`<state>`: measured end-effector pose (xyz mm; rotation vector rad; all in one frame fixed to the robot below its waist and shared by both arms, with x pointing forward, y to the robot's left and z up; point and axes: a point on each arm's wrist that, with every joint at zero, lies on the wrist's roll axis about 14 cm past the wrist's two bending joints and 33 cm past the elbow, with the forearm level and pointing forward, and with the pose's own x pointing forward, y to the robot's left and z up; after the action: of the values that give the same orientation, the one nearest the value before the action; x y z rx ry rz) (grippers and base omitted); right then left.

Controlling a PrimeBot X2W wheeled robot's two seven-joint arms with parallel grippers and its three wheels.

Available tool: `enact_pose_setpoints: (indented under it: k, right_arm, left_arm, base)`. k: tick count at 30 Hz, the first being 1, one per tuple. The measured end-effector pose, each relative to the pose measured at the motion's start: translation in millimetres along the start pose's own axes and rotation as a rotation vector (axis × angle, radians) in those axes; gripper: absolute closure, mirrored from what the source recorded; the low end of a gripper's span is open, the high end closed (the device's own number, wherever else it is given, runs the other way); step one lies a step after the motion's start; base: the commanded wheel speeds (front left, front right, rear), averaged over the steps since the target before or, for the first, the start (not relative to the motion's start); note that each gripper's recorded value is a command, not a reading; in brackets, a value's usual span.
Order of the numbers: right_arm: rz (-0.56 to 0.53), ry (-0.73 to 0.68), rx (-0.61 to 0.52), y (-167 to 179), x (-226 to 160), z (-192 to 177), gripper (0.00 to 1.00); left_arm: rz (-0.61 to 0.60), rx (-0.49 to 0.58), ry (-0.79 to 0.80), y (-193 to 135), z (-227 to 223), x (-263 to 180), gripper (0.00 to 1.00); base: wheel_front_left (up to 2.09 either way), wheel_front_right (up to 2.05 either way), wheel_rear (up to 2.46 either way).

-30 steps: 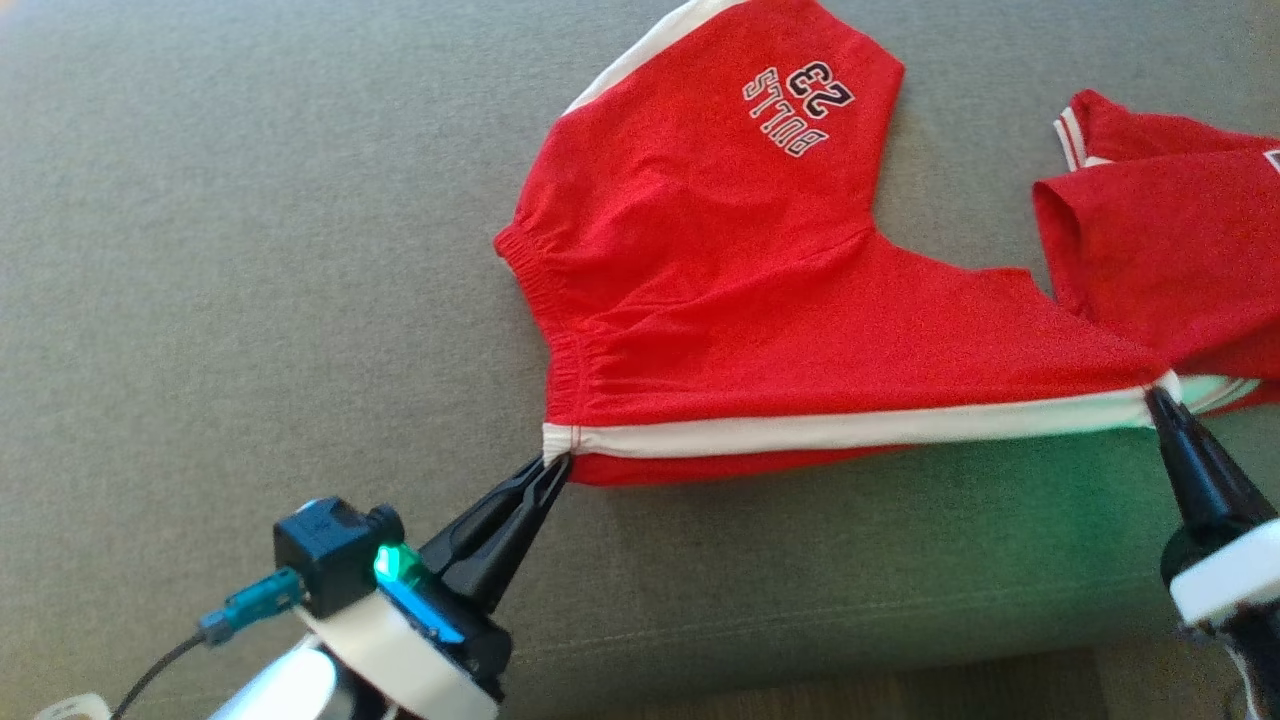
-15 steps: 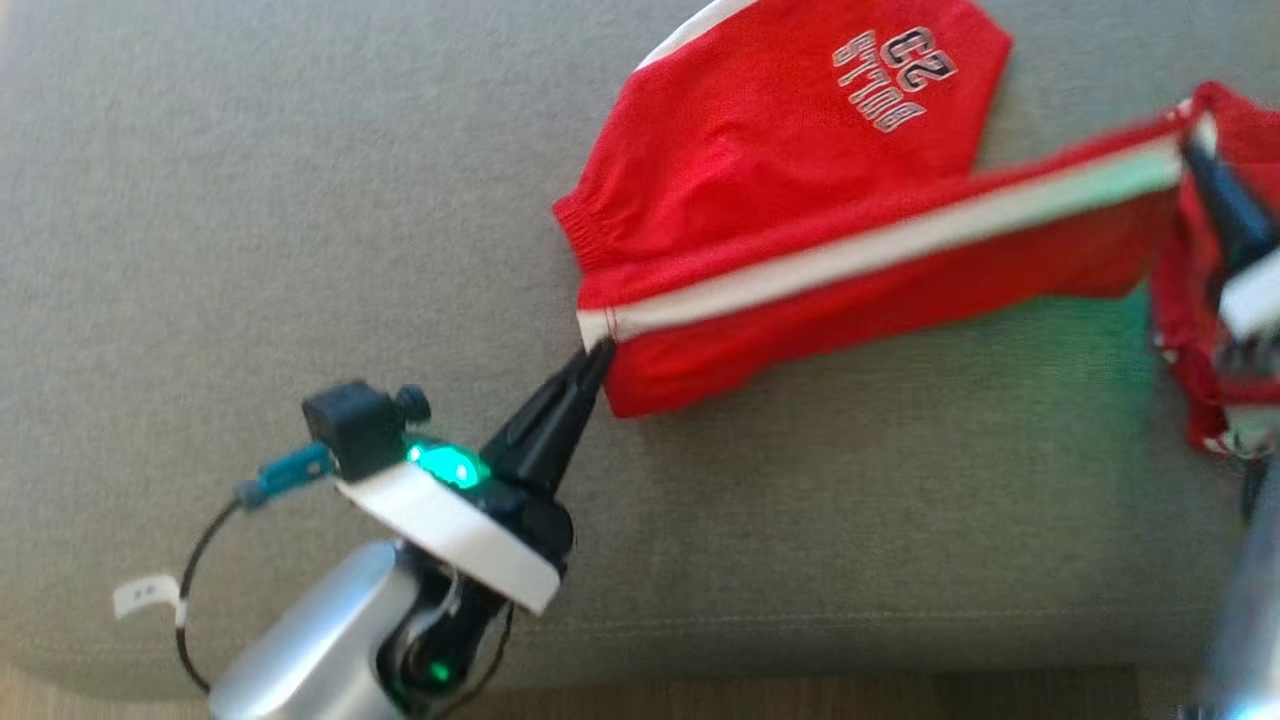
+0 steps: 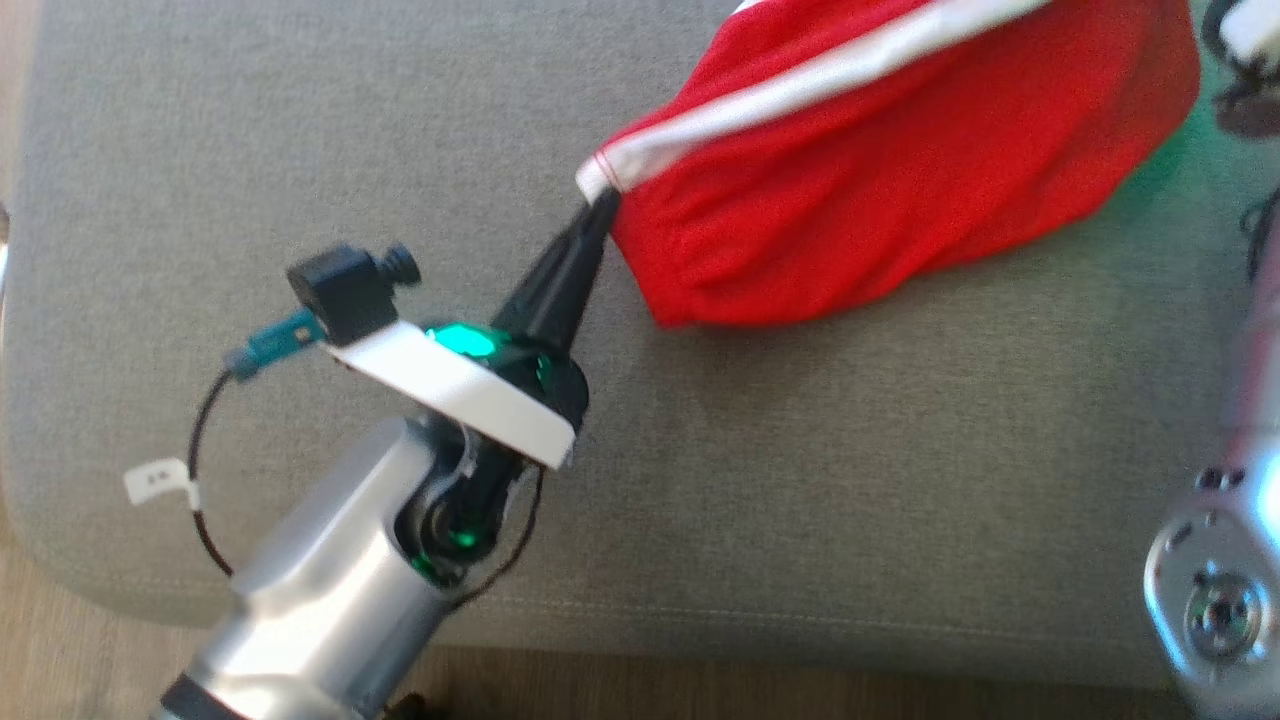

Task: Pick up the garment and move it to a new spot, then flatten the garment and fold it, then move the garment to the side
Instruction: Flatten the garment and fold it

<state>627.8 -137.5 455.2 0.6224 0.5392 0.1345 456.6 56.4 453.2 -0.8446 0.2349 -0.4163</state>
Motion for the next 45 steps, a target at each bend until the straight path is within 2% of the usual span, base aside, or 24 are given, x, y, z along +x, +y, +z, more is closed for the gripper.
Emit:
enact_pose_setpoints:
  k: [8, 9, 10, 11, 12, 13, 20, 24, 29, 34, 45]
  right_arm:
    - [0.027, -0.008, -0.053, 25, 31, 3, 1.0]
    - [0.026, -0.004, -0.06, 26, 33, 1, 0.95]
    - [0.026, 0.001, -0.067, 27, 35, -1, 0.82]
    - [0.025, 0.002, -0.072, 27, 37, -2, 0.57]
    - [0.023, 0.005, -0.082, 27, 38, -4, 0.3]
    - [0.025, 0.006, -0.095, 28, 39, -6, 0.0]
    - [0.101, -0.041, -0.123, 54, 32, 0, 0.0]
    - [0.12, -0.056, -0.139, 54, 17, -2, 0.0]
    - [0.059, -0.001, -0.266, 16, -15, -32, 0.0]
    - [0.004, 0.024, -0.228, -12, -36, -45, 0.0]
    - [-0.147, 0.084, -0.241, -49, -13, -53, 0.0]
  left_arm:
    - [0.028, 0.029, -0.053, 11, 16, 8, 0.99]
    - [0.03, 0.03, -0.055, 12, 16, 8, 0.87]
    - [0.034, 0.033, -0.057, 13, 16, 8, 0.78]
    - [0.04, 0.033, -0.057, 15, 16, 8, 0.67]
    - [0.045, 0.033, -0.057, 17, 16, 8, 0.3]
    - [0.049, 0.036, -0.058, 18, 16, 8, 0.0]
    - [0.036, 0.158, -0.067, 14, 21, 8, 0.0]
    - [0.033, 0.238, -0.082, 12, 26, 6, 0.0]
    - [0.097, 0.392, -0.109, 19, 30, -10, 0.0]
    - [0.154, 0.487, -0.166, 10, 35, -28, 0.0]
    - [0.202, 0.567, -0.201, 0, 37, -62, 0.0]
  base:
    - [0.0, 0.0, 0.0]
    - [0.0, 0.0, 0.0]
    - [0.0, 0.0, 0.0]
    - [0.0, 0.0, 0.0]
    - [0.0, 0.0, 0.0]
    - [0.0, 0.0, 0.0]
    - [0.0, 0.0, 0.0]
    - [0.0, 0.0, 0.0]
    - [0.0, 0.0, 0.0]
    - [0.0, 0.0, 0.0]
    - [0.0, 0.0, 0.0]
